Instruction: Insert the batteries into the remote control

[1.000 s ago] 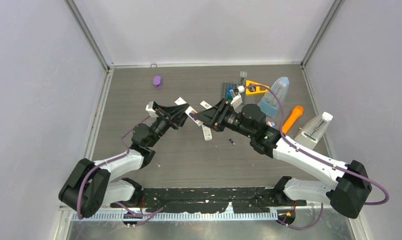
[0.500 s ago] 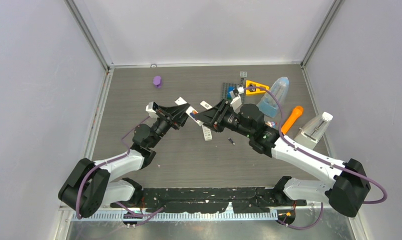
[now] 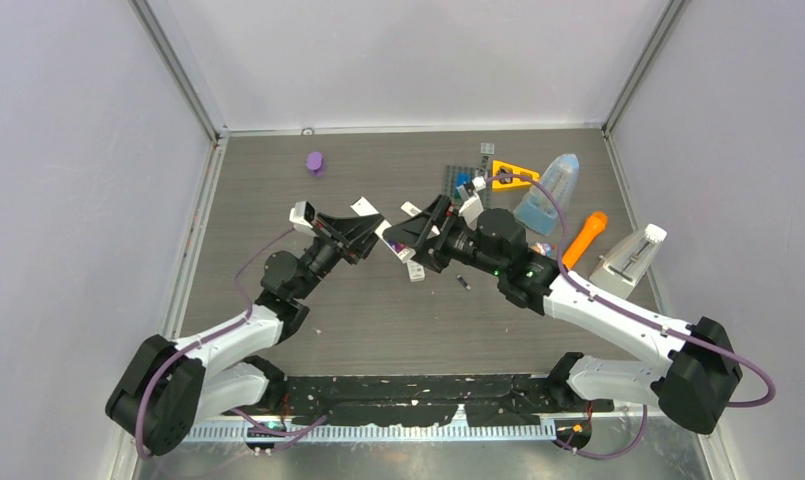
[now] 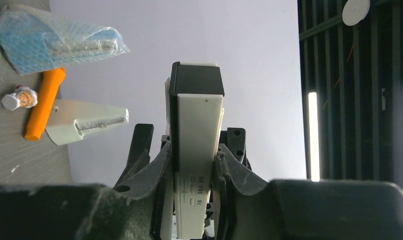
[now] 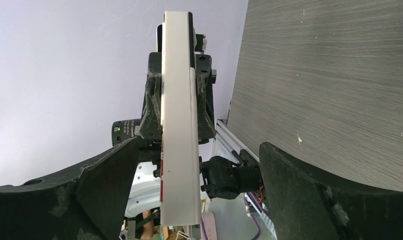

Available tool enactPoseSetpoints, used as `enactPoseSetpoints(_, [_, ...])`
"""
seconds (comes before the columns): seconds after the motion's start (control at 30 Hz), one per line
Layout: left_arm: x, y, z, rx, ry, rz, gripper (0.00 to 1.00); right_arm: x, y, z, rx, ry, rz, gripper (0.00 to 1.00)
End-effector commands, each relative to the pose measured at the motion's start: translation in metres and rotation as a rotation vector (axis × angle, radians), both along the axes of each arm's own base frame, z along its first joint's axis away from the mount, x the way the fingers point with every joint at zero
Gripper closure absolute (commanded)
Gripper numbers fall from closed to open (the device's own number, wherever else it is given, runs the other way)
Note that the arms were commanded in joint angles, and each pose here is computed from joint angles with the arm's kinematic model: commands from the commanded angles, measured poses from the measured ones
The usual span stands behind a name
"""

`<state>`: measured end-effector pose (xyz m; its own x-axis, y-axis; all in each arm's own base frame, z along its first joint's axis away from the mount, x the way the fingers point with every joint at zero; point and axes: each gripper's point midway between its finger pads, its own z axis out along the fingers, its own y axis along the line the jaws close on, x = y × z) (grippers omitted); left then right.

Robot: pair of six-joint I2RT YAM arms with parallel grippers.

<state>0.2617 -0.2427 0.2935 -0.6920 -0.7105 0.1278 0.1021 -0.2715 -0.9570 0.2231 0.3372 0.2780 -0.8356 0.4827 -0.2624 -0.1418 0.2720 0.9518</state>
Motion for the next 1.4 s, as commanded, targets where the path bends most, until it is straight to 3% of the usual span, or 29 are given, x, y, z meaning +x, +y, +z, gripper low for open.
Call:
enactPoseSetpoints(0.0, [-0.008, 0.003, 0.012, 0.054, -0.101, 0.017, 1.0, -0.005, -0.006, 0.036, 0.043, -0.125, 0.01, 0.07])
enactPoseSetpoints(0.23, [-0.011, 0.009, 0.007, 0.133, -0.137, 0.05, 1.0, -0.006, -0.011, 0.043, -0.034, -0.223, 0.035, 0.08])
enactPoseSetpoints(0.47, [-0.009, 0.022, -0.039, 0.34, -0.043, 0.113, 1.0, 0.006, -0.025, 0.025, -0.414, -0.46, 0.086, 0.02])
enactPoseSetpoints(0.63, [-0.013, 0.027, -0.058, 0.388, -0.003, 0.121, 1.0, -0.001, -0.006, 0.017, -0.658, -0.679, 0.224, 0.02])
enactPoseSetpoints(0.8, [-0.014, 0.031, -0.06, 0.418, 0.005, 0.135, 1.0, -0.009, 0.015, -0.007, -0.826, -0.764, 0.323, 0.02])
enactPoseSetpoints(1.1, [-0.018, 0.038, -0.065, 0.436, 0.016, 0.154, 1.0, -0.011, 0.031, -0.03, -0.933, -0.778, 0.384, 0.05])
enactPoseSetpoints(1.23, [-0.02, 0.039, -0.064, 0.435, 0.016, 0.151, 1.0, -0.015, 0.04, -0.042, -0.937, -0.756, 0.43, 0.12])
enactPoseSetpoints(1.37, [-0.021, 0.039, -0.066, 0.435, 0.017, 0.148, 1.0, -0.02, 0.047, -0.046, -0.909, -0.74, 0.463, 0.27])
